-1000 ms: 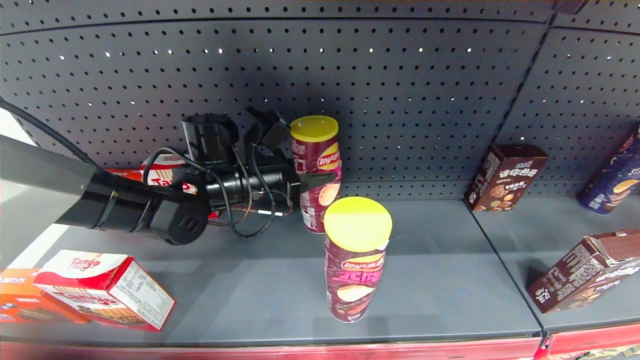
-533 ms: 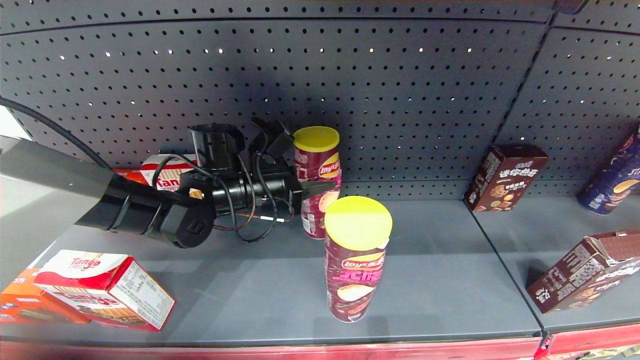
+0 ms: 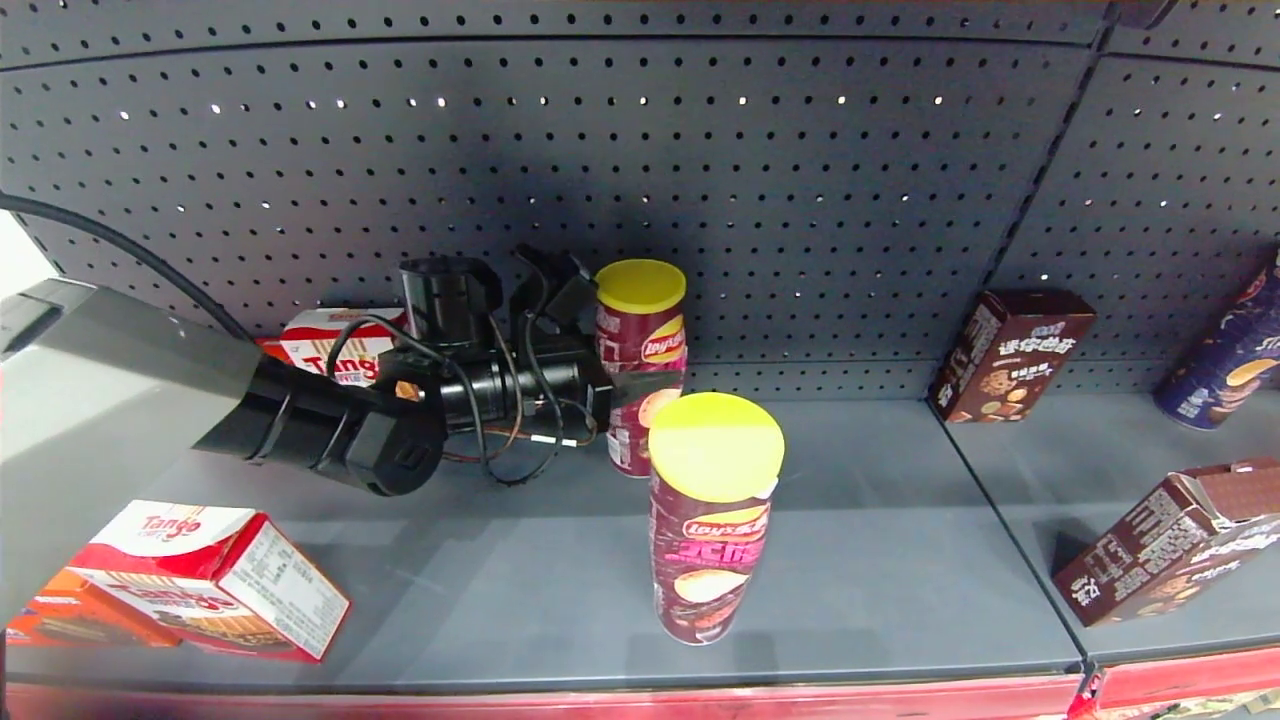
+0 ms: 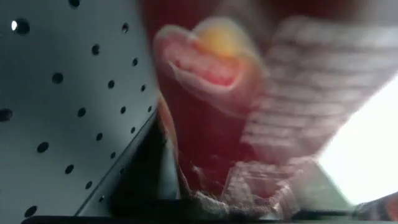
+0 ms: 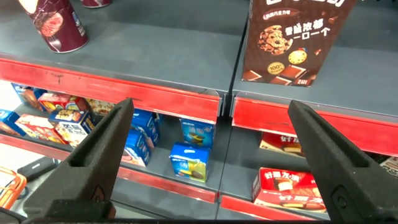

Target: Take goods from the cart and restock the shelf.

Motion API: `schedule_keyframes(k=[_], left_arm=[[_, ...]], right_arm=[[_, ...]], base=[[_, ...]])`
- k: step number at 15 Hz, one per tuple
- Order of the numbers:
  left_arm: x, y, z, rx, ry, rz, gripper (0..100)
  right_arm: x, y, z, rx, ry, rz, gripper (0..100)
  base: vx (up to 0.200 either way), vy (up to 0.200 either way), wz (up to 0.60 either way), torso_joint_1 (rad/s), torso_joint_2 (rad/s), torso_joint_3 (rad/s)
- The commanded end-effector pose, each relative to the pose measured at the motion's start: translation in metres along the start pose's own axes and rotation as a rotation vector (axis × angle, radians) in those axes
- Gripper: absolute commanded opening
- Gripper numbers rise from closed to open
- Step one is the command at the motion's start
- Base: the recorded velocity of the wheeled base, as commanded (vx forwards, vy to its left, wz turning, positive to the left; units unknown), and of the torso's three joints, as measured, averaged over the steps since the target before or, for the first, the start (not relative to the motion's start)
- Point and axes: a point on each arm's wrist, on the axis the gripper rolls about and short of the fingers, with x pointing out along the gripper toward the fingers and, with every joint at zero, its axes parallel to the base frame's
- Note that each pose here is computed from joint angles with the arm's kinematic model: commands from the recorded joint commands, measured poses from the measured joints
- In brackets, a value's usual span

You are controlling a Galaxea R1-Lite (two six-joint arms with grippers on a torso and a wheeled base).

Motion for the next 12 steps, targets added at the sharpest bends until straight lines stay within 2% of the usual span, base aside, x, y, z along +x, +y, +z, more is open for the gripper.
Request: schedule_keyframes(k=[1, 4, 6, 7, 9, 12], left_arm=[[0.001, 0.0, 0.0, 0.001, 0.002, 0.004, 100], [-0.001, -0.004, 0.004, 0.005, -0.001, 0.007, 100], [-0.009, -0.009, 0.019, 0.02, -0.015, 0.023, 100], [-0.015, -0.013, 0.028, 0.03, -0.026, 0.027, 100], [-0.025, -0.019, 0.035, 0.033, -0.029, 0.03, 100], [-0.05, -0.035, 0.055, 0.034, -0.028, 0.057, 100]], right_arm=[[0.0, 0.0, 0.0, 0.0, 0.002, -0.001, 100], [0.0, 0.0, 0.0, 0.0, 0.002, 0.001, 100], [0.0, 0.0, 0.0, 0.0, 0.002, -0.001, 100], [0.0, 0.0, 0.0, 0.0, 0.002, 0.001, 100], [0.0, 0.0, 0.0, -0.001, 0.0, 0.001, 100], [0.0, 0.0, 0.0, 0.0, 0.0, -0.001, 100]], base=[[0.0, 0.0, 0.0, 0.0, 0.0, 0.0], [0.0, 0.0, 0.0, 0.0, 0.0, 0.0], [0.0, 0.0, 0.0, 0.0, 0.0, 0.0], [0.0, 0.0, 0.0, 0.0, 0.0, 0.0], [0.0, 0.0, 0.0, 0.0, 0.0, 0.0], [0.0, 0.0, 0.0, 0.0, 0.0, 0.0]])
